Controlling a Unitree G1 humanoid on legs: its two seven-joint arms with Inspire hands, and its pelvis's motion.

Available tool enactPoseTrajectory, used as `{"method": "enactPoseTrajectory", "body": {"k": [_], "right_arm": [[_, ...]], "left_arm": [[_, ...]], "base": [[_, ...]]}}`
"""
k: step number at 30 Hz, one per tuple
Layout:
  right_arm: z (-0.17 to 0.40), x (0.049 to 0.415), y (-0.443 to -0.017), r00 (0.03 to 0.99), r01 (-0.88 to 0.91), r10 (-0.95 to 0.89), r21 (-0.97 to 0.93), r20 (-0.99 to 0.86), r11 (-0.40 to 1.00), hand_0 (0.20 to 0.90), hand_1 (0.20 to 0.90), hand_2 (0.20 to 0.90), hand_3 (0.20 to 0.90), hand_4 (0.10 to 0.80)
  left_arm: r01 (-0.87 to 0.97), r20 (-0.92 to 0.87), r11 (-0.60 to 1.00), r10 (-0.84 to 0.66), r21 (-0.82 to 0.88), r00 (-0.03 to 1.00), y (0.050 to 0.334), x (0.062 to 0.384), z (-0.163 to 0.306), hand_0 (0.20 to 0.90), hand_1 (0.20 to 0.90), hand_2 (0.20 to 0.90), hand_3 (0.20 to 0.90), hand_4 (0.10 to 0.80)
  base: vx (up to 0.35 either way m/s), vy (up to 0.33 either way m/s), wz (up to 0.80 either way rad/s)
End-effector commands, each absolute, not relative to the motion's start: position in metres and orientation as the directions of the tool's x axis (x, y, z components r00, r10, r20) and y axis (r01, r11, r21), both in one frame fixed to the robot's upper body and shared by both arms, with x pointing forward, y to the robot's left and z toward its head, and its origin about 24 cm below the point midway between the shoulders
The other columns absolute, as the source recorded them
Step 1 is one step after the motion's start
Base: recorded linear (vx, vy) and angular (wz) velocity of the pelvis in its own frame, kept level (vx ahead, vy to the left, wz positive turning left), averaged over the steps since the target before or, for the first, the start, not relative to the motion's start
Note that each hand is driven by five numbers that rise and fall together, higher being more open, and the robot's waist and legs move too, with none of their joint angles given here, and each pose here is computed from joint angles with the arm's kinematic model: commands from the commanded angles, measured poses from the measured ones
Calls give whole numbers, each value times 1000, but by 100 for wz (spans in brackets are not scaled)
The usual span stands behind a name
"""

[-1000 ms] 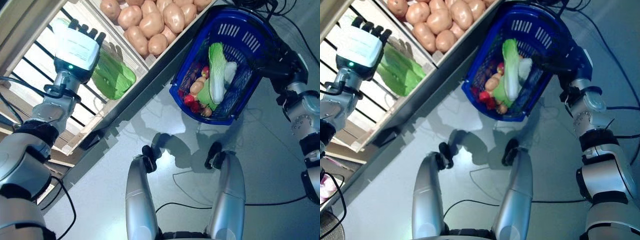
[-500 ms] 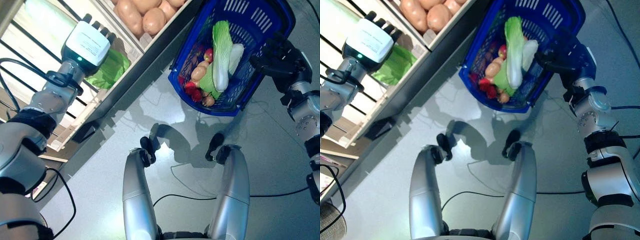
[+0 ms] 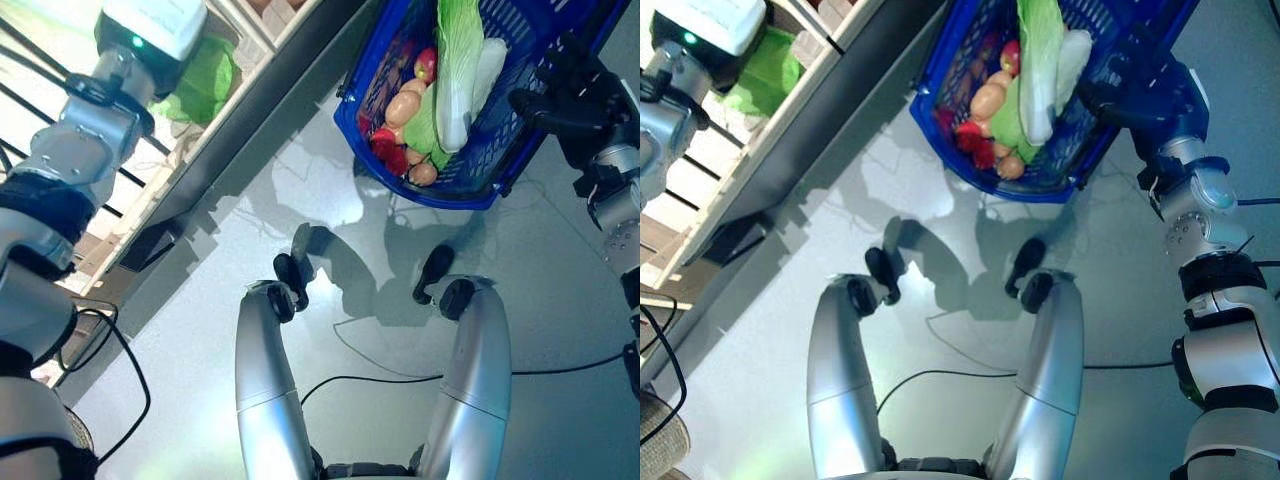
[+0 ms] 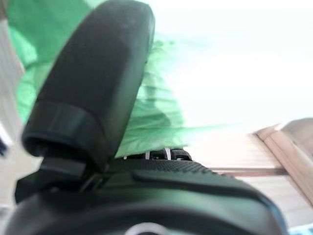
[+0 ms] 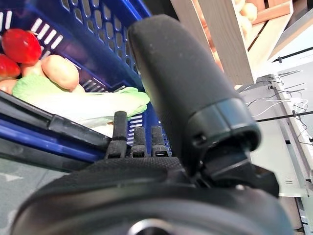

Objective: Put vegetables into the basket

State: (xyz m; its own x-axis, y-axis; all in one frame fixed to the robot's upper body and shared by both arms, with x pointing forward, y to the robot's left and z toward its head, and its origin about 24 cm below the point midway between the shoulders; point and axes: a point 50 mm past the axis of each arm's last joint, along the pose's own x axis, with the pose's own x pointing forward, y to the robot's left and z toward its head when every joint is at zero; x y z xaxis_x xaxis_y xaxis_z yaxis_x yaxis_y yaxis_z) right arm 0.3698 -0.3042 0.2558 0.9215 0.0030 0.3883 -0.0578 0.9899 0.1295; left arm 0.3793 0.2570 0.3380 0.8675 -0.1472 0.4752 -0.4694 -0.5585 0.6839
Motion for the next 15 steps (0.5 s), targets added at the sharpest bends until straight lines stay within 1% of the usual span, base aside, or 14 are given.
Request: {"method": "enactPoseTrajectory", "body": {"k": [1, 5, 15], "right_arm": [[301, 355, -313, 814, -91, -19, 159, 580, 983, 900, 900, 900, 900, 800], [304, 355, -312, 806, -98, -21, 168, 592, 981, 900, 900, 900, 900, 800], [292, 355, -316, 817, -96, -30, 188, 575, 977, 900, 900, 900, 900, 800]], "left_arm": [[-330, 391, -472, 33, 817, 920, 289, 380, 316, 300, 300, 300, 300, 400], [-435, 471, -382, 1, 815, 882, 285, 379, 320, 300, 300, 300, 300, 400], [-487, 513, -328, -11, 809, 859, 297, 373, 320, 300, 300, 300, 300, 400]], "base": [[0, 0, 0], [0, -18, 0], [7, -5, -3]]}}
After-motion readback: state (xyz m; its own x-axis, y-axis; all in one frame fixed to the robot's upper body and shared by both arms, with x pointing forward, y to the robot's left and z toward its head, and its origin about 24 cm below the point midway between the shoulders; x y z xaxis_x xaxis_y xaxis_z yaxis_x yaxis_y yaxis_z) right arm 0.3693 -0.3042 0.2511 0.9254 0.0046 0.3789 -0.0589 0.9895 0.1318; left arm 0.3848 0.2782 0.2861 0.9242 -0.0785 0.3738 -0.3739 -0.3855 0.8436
